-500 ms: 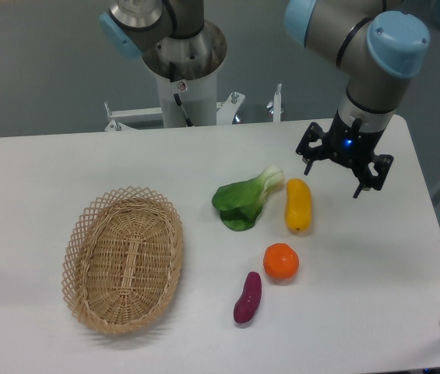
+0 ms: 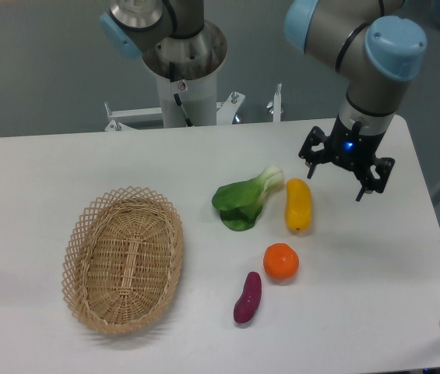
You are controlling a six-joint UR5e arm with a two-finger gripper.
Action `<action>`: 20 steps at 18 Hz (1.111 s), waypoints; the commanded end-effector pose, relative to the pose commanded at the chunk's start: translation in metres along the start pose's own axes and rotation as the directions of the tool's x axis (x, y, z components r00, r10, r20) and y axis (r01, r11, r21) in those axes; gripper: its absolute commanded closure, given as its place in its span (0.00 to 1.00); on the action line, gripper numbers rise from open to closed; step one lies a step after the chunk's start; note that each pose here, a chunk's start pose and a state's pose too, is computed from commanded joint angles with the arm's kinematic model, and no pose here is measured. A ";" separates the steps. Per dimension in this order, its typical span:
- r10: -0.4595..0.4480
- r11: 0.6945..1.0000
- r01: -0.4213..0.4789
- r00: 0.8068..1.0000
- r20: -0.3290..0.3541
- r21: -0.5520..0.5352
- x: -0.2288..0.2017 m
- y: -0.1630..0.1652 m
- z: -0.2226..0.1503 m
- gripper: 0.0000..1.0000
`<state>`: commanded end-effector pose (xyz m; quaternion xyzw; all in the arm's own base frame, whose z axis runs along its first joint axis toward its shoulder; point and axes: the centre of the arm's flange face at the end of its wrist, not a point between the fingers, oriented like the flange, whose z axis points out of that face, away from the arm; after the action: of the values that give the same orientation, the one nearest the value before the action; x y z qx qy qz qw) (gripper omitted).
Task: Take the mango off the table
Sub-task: 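Lower the open gripper down around the yellow mango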
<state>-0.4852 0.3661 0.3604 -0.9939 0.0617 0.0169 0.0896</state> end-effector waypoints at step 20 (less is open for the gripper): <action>-0.105 0.988 0.108 0.994 0.034 -0.113 0.041 0.028 0.116 0.00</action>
<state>-0.4504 0.3542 0.2400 -0.9990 0.0062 0.0293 0.0341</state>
